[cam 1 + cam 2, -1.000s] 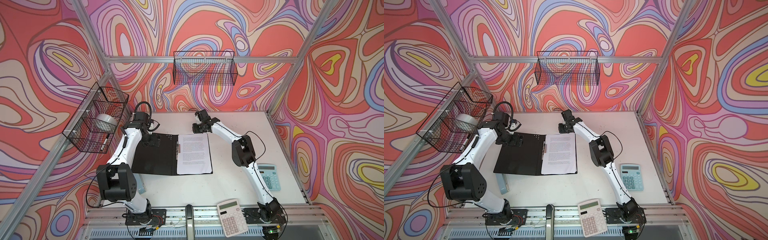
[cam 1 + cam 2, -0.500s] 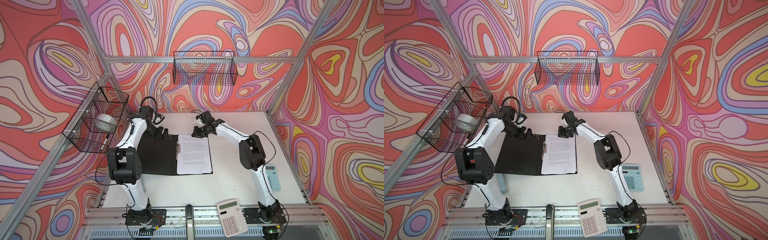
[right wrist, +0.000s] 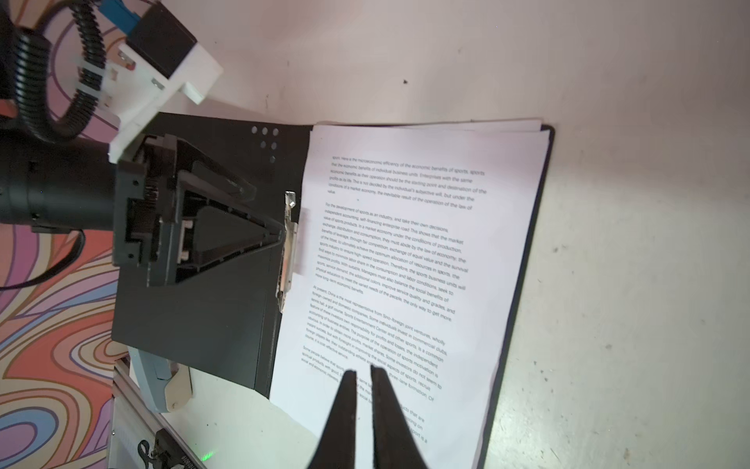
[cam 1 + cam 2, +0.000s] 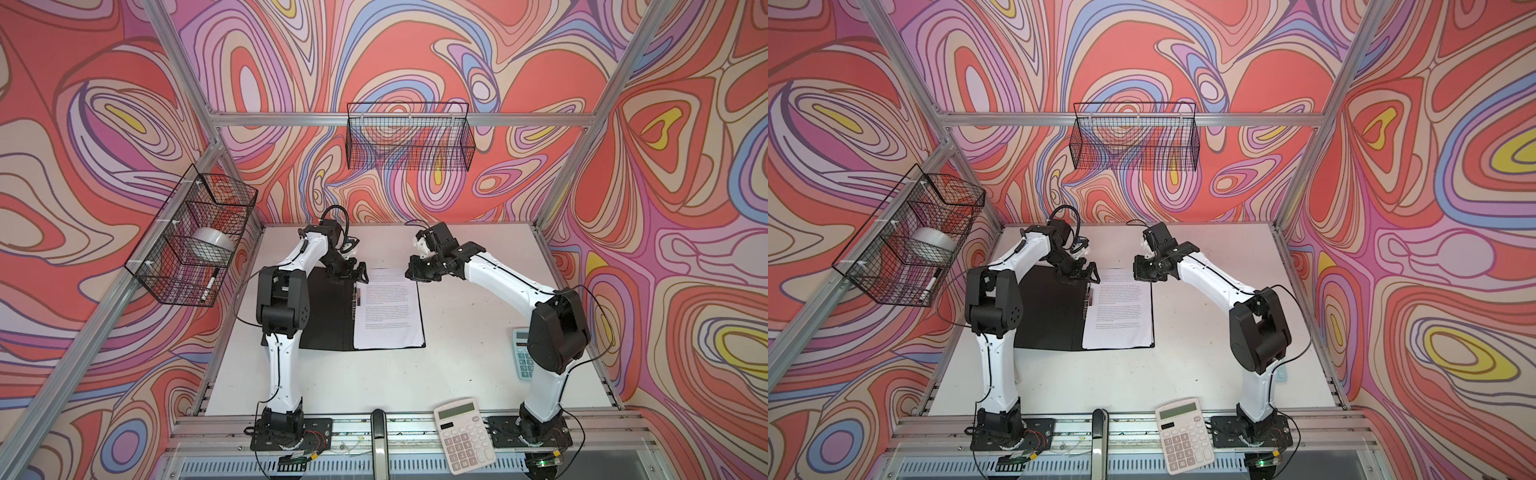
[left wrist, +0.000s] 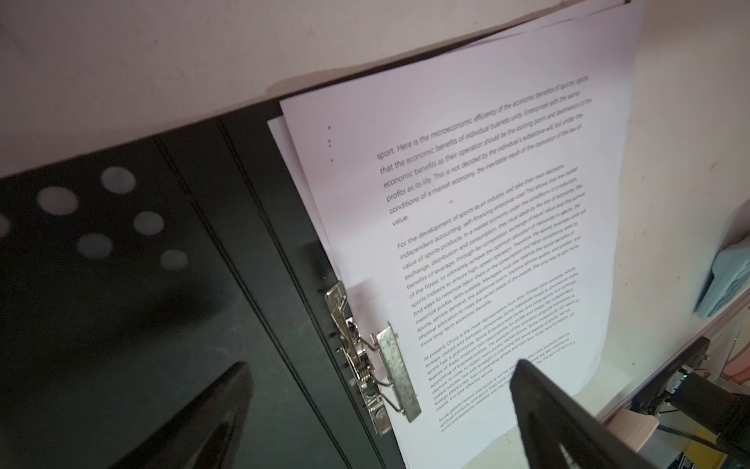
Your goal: Put the files into the folder
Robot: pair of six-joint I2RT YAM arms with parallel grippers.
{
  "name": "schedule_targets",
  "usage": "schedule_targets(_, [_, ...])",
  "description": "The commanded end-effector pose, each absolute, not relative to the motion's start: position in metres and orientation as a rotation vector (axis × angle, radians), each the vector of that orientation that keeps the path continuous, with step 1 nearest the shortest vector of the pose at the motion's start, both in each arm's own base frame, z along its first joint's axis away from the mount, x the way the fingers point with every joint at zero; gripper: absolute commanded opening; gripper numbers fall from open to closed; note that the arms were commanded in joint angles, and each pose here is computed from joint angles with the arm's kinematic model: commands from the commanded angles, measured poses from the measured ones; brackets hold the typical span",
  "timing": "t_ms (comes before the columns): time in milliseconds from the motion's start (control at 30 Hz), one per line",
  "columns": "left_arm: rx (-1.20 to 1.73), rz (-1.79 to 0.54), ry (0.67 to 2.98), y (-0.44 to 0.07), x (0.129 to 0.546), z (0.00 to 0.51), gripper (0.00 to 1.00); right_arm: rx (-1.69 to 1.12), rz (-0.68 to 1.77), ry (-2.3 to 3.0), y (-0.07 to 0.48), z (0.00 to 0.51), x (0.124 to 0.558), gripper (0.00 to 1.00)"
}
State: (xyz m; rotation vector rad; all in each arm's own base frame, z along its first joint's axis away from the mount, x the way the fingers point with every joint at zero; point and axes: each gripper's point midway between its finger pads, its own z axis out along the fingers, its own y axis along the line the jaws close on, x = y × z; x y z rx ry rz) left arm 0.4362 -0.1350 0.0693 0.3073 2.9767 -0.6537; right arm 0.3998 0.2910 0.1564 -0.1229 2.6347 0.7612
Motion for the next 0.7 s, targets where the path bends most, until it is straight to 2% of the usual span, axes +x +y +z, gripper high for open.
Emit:
schedule_targets(0, [0.309,-0.737,2.967,-0.145,0.436,0.076,0.99,-0.092,0.726,2.631,0.283,0.158,0.397,0.1])
schedule_targets(667, [0.317,-0.888,2.941,-0.167,0.446,0.054,0.97,-0.105,0.732,2.644,0.287,0.148,0.399,0.1])
